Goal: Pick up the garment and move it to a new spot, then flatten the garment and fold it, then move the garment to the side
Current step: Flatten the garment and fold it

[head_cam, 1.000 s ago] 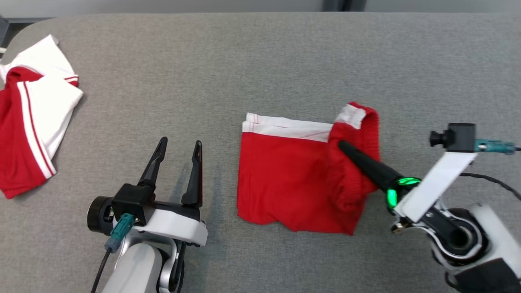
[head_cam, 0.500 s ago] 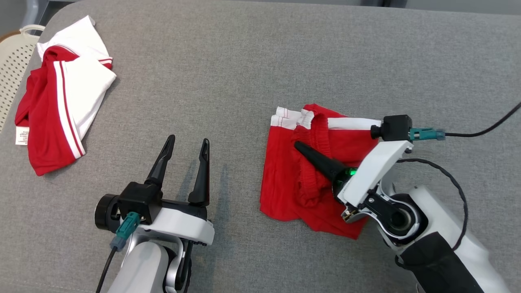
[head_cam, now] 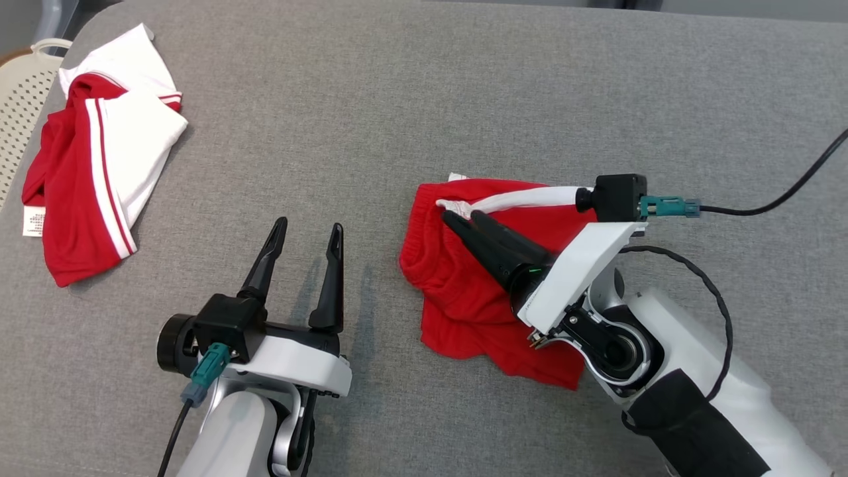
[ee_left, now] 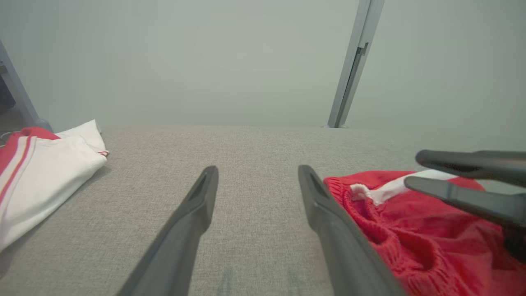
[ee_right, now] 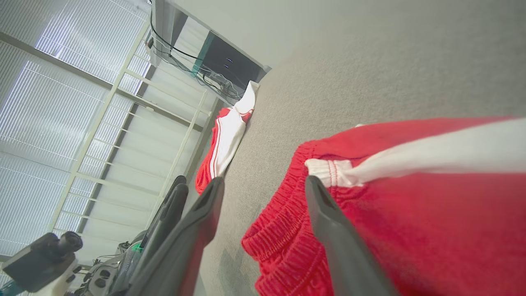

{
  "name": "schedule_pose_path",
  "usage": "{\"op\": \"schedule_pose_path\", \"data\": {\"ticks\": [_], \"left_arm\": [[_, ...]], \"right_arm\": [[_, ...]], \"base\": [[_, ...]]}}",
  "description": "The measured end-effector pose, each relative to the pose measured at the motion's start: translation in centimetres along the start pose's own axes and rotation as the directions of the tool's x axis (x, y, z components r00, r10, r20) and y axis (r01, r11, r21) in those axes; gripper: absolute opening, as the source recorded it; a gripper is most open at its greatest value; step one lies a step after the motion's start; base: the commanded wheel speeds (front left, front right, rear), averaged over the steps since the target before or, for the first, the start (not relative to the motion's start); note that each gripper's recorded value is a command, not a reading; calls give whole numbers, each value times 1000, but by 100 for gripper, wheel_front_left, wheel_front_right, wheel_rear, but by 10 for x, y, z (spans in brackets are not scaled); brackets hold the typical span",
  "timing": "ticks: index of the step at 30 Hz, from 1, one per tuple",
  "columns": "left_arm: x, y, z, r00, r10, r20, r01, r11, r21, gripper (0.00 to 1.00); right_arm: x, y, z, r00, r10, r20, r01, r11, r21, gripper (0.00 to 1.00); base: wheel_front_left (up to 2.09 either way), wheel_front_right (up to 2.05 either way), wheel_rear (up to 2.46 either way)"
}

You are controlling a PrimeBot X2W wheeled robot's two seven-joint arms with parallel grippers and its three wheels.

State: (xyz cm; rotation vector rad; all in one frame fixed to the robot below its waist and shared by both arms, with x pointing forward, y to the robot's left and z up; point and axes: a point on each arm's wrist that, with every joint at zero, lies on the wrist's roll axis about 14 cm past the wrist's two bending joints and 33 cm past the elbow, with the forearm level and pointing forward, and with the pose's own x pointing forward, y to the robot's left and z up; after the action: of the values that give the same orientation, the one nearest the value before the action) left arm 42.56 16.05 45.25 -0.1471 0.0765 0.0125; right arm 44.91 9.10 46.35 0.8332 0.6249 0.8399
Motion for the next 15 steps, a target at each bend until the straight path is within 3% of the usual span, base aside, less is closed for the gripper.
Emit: {"op": "schedule_pose_path", "data": {"ticks": [7, 15], "left_arm": [[3, -7, 0, 1000, -20, 1, 20, 1000, -1, 100], [8, -11, 4, 999, -33, 16, 33, 999, 2, 100]], "right_arm": [[-17, 3, 39, 984, 25, 178, 14, 977, -212, 100], [-70, -34, 92, 904, -47, 425, 198, 927, -319, 100]], "base": [[0, 0, 0], [0, 0, 0]]}}
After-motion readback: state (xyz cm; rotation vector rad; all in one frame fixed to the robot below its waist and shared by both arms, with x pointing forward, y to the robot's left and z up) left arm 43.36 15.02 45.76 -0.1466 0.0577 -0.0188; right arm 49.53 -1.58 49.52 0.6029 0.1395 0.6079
